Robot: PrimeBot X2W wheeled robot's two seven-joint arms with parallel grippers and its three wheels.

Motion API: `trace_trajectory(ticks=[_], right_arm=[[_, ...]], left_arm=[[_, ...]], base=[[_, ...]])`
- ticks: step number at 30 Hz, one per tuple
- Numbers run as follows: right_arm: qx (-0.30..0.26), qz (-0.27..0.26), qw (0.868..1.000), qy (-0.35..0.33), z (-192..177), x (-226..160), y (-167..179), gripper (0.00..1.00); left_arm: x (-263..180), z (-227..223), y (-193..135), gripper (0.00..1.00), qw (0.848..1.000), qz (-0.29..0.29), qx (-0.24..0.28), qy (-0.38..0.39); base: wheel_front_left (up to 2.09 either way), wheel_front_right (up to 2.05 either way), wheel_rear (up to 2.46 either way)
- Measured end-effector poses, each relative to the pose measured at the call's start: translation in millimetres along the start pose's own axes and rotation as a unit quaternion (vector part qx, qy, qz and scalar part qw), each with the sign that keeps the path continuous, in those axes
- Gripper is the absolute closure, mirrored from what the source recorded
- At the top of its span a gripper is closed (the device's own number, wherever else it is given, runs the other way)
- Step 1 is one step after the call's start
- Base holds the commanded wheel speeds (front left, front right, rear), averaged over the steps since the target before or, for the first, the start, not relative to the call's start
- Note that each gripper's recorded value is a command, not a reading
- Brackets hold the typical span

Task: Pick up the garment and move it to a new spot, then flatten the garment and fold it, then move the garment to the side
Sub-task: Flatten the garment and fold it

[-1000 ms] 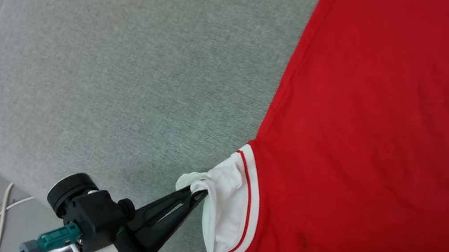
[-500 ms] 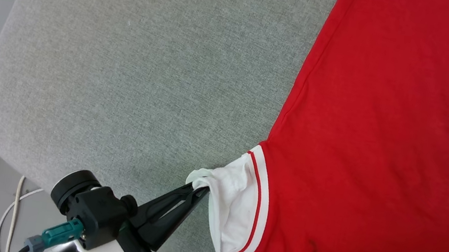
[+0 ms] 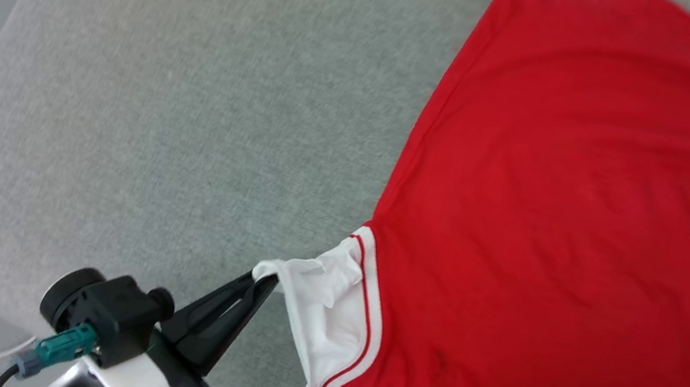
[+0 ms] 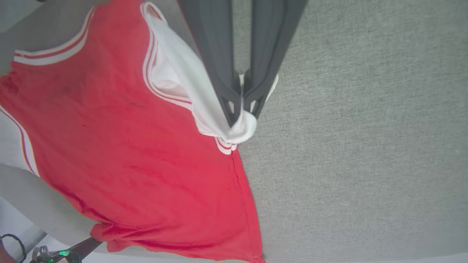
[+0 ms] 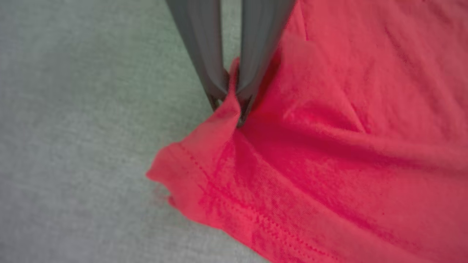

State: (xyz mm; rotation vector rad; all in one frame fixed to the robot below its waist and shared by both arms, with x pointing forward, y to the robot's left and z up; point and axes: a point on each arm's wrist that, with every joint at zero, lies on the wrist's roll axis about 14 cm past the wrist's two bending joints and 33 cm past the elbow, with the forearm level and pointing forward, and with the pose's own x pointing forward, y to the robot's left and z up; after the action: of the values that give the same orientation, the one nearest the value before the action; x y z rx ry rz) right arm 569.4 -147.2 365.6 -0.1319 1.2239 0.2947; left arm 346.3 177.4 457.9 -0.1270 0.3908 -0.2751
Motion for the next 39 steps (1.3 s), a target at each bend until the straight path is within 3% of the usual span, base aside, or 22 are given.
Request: trace_trajectory(ticks=[21, 29, 37, 38, 39], right_arm=[[0.073, 0.002, 0.995, -0.061, -161.3, -131.7, -22.5, 1.00], [0.120, 0.001, 0.992, -0.029, -234.1, -140.6, -19.1, 1.00], [0.135, 0.006, 0.991, -0.021, -253.9, -135.0, -14.0, 1.00], [0.134, 0.005, 0.991, -0.026, -252.3, -135.1, -14.7, 0.69], [0.132, 0.004, 0.991, -0.031, -250.1, -135.4, -15.1, 0.07]], left_arm=[[-22.8, 24.4, -28.9, 1.00, 0.996, -0.047, -0.010, -0.073], [-22.8, 36.4, -47.2, 1.00, 0.992, -0.071, -0.020, -0.103], [-22.4, 37.0, -55.9, 1.00, 0.991, -0.082, -0.023, -0.107], [-22.2, 37.9, -56.1, 1.00, 0.991, -0.082, -0.022, -0.108], [-22.1, 38.3, -56.3, 1.00, 0.990, -0.083, -0.023, -0.108]], base=[[0.00, 0.00, 0.00], [0.00, 0.00, 0.00], [0.00, 0.00, 0.00], [0.00, 0.00, 0.00], [0.00, 0.00, 0.00]])
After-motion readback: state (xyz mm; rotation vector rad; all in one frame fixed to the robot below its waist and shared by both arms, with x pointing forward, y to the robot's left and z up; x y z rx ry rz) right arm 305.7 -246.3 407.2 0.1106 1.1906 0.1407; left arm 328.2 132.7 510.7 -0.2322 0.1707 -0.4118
